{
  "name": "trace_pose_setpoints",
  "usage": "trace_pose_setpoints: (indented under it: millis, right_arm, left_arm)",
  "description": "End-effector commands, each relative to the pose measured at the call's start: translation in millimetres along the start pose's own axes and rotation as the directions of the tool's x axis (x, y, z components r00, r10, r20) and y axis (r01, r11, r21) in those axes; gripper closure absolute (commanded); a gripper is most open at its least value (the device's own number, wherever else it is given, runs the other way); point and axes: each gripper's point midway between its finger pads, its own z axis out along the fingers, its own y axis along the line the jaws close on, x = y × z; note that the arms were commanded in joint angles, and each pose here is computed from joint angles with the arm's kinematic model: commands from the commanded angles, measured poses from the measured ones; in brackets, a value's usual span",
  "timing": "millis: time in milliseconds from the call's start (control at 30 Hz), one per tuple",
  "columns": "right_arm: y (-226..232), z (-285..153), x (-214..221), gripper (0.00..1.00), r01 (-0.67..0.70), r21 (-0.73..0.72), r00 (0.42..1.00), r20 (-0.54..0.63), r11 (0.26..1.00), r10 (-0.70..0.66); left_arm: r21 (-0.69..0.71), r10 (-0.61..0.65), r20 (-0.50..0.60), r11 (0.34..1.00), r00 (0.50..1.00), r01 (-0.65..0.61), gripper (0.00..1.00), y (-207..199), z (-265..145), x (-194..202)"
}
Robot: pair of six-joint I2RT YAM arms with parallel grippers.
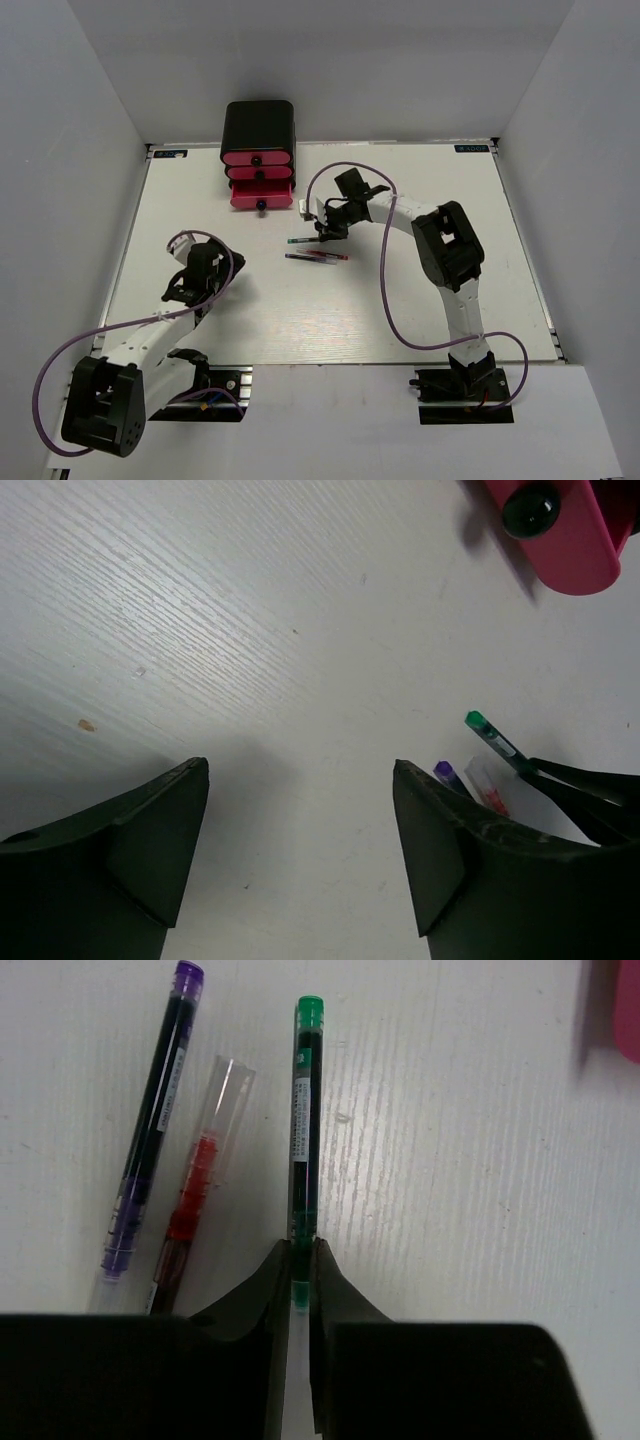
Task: Sort the stationery into containers
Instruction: Pick up the pen from the center of the board, then place the pen in the drawer.
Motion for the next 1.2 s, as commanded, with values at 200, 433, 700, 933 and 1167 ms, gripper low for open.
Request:
trace_pose_setpoints:
  millis: [200,433,700,933,1167]
  right_arm:
    - [3,-6,-19,1.0,-0.003,-0.049,0.999,0.049,0.999,0.005]
    - [-64,-41,-124,1.0,0.118,0.243,0.949,0.258,0.963,-0.181]
    - [-123,-30,-180,1.0,0.19,0.45,0.876,0.323,0.873,-0.358]
    - [-144,-11,-201,1.0,0.285,0.577,0.782,0.322,0.765,-0.534]
    - [-150,3,-194,1.0,0.284,0.586,0.774,0.327,0.759,-0.542]
  left_arm:
    - [0.02,-0.064,-0.009,0.998,0.998,0.064,0.23,-11,-9,-6]
    - [0.024,-0.066,-0.026,0.998,0.997,0.066,0.24,-15,-11,-3]
    - [0.026,-0.063,-0.047,0.998,0.997,0.065,0.24,-14,-12,1]
    - [0.036,-0.063,-0.064,0.997,0.996,0.065,0.24,-17,-12,4]
    - [0.039,-0.061,-0.083,0.997,0.995,0.064,0.24,-14,-7,11]
